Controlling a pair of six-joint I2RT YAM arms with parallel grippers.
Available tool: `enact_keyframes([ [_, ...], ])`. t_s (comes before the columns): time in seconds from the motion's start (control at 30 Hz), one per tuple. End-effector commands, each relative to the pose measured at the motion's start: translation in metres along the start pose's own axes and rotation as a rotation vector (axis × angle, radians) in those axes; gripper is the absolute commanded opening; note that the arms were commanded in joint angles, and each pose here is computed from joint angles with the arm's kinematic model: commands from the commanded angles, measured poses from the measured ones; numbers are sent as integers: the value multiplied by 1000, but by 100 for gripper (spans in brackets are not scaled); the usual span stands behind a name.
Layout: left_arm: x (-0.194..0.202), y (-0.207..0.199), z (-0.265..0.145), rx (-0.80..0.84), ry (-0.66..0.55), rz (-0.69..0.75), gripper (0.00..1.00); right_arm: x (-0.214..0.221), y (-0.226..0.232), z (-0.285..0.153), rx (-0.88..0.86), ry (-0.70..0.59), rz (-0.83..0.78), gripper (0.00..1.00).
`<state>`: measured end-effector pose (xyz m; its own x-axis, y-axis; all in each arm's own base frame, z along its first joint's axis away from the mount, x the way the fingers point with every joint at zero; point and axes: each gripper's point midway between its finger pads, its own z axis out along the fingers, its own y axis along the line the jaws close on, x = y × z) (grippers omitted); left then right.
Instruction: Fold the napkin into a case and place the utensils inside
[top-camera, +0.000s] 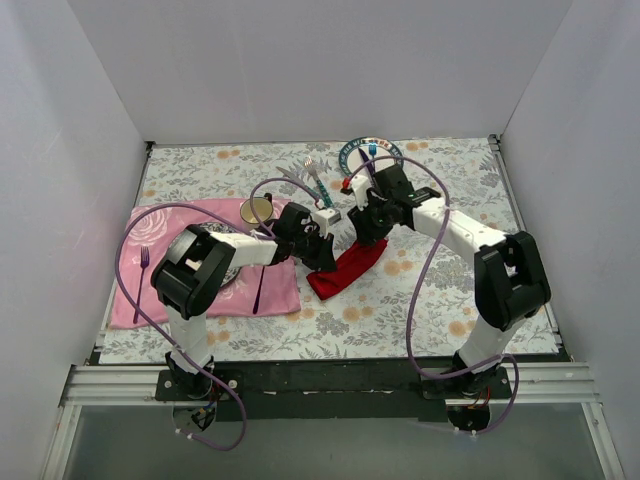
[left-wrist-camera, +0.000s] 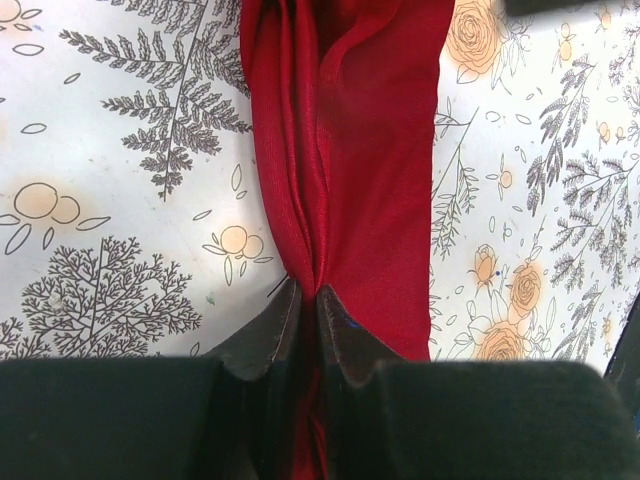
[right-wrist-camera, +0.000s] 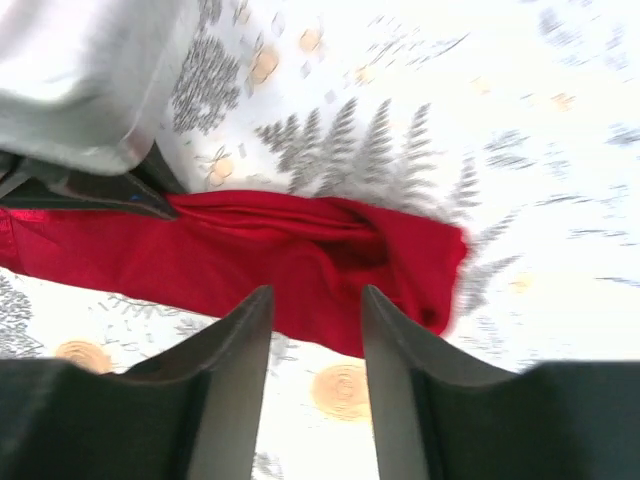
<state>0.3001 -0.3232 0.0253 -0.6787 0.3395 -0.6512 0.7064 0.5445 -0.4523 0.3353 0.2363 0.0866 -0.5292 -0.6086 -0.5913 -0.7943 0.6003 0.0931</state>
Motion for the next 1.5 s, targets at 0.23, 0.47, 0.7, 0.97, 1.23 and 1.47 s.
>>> enact_keyframes([
  [0.23, 34, 9, 3, -19, 123, -11, 5, -19, -40, -25, 87, -212, -387, 54],
  [0.47, 32, 9, 2, -14, 120, 3, 5, -13, -56, -4, 112, -172, -384, 52],
  [0.7, 32, 10, 5, -16, 123, 9, 5, -5, -62, 12, 108, -145, -404, 56],
  [0.97, 30, 11, 6, -13, 125, 18, 5, -19, -70, -8, 137, -164, -380, 59],
  [1.23, 30, 10, 6, -6, 126, 24, 5, -9, -62, -28, 38, -178, -420, 62],
  [1.47, 30, 9, 5, -2, 127, 29, 5, -2, -55, -15, -9, -152, -466, 72],
])
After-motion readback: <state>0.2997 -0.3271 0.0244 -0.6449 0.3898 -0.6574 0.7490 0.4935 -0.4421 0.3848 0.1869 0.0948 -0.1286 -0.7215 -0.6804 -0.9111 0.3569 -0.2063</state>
